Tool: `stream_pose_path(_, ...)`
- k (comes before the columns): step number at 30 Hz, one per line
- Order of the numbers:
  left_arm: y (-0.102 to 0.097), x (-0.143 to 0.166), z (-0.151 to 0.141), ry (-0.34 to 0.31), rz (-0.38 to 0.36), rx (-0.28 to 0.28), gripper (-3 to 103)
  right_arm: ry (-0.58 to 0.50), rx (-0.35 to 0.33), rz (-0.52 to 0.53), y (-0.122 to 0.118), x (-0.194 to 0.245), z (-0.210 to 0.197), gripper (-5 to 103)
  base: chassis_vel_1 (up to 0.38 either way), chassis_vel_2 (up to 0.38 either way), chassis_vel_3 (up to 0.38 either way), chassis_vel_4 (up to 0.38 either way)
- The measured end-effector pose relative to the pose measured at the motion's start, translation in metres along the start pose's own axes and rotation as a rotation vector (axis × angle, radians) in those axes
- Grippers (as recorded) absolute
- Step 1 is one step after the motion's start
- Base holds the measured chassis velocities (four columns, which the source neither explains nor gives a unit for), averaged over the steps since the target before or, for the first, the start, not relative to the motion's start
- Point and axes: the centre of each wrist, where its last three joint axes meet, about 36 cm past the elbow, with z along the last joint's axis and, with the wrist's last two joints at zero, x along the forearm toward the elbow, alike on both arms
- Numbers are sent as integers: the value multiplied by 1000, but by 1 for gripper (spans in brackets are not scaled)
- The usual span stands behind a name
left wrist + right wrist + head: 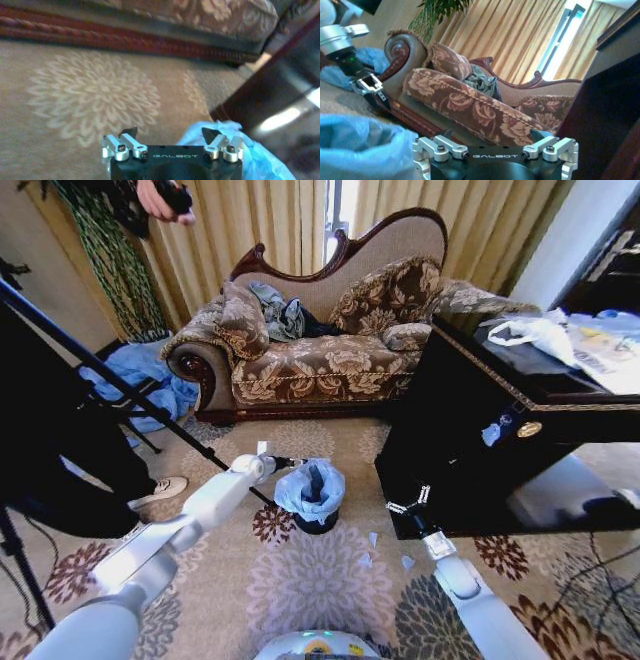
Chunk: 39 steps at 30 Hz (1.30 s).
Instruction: Place a garbage bag over the trash bin.
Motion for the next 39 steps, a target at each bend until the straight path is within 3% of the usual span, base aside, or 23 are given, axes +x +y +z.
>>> stream_pose_path(2, 3, 12, -3, -31, -12, 8, 93, 9, -20, -8, -3, -3, -10, 100, 0, 0, 0, 0)
stream_pose_path(3, 3, 24, -7, -66, -25, 10, 101, 22, -44, -18, -6, -8, -19, 100, 0, 0, 0, 0)
stream_pose_path(4, 2, 36, -12, -118, -40, 12, 98, 40, -72, -30, -10, -14, -30, 100, 0, 0, 0, 0)
stream_pose_path(5, 2, 36, -12, -118, -40, 12, 98, 40, -72, -30, -10, -14, -30, 100, 0, 0, 0, 0)
stream_pose_path(8, -14, 67, -32, -322, -62, -16, 92, 76, -117, -68, -26, -37, -55, 100, 0, 0, 0, 0)
stream_pose_path(9, -14, 67, -32, -322, -62, -16, 92, 76, -117, -68, -26, -37, -55, 100, 0, 0, 0, 0)
stream_pose_path(11, -29, 91, -49, -454, -77, -76, 82, 97, -169, -83, -25, -48, -71, 103, 0, 0, 0, 0)
stream_pose_path(13, -42, 116, -63, -550, -110, -166, 72, 124, -244, -110, -14, -53, -87, 96, 0, 0, 0, 0)
stream_pose_path(14, -42, 116, -63, -550, -110, -166, 72, 124, -244, -110, -14, -53, -87, 96, 0, 0, 0, 0)
stream_pose_path(17, -62, 146, -74, -711, -190, -315, 56, 186, -344, -170, 10, -59, -112, 86, 0, 0, 0, 0)
stream_pose_path(18, -71, 154, -77, -771, -229, -349, 56, 221, -371, -185, 21, -62, -120, 80, 0, 0, 0, 0)
stream_pose_path(19, -71, 154, -77, -771, -229, -349, 56, 221, -371, -185, 21, -62, -120, 80, 0, 0, 0, 0)
stream_pose_path(21, -94, 172, -88, -866, -319, -389, 45, 303, -395, -188, 38, -64, -132, 69, 0, 0, 0, 0)
stream_pose_path(22, -94, 172, -88, -866, -319, -389, 45, 303, -395, -188, 38, -64, -132, 69, 0, 0, 0, 0)
stream_pose_path(25, -124, 185, -95, -912, -367, -373, 28, 406, -372, -166, 48, -60, -138, 53, 0, 0, 0, 0)
stream_pose_path(27, -128, 193, -93, -925, -379, -375, 23, 438, -355, -156, 50, -63, -137, 53, 0, 0, 0, 0)
stream_pose_path(31, -135, 225, -90, -972, -418, -358, 6, 548, -350, -131, 56, -80, -133, 37, 0, 0, 0, 0)
stream_pose_path(33, -139, 237, -87, -993, -425, -339, 2, 614, -362, -126, 68, -90, -131, 26, 0, 0, 0, 0)
stream_pose_path(34, -139, 237, -87, -993, -425, -339, 2, 614, -362, -126, 68, -90, -131, 26, 0, 0, 0, 0)
stream_pose_path(36, -141, 245, -84, -1012, -430, -312, 1, 674, -391, -130, 91, -105, -127, 15, 0, 0, 0, 0)
stream_pose_path(37, -141, 245, -84, -1012, -430, -312, 1, 674, -391, -130, 91, -105, -127, 15, 0, 0, 0, 0)
stream_pose_path(39, -139, 250, -78, -1012, -434, -286, 0, 713, -420, -143, 122, -122, -124, 4, 0, 0, 0, 0)
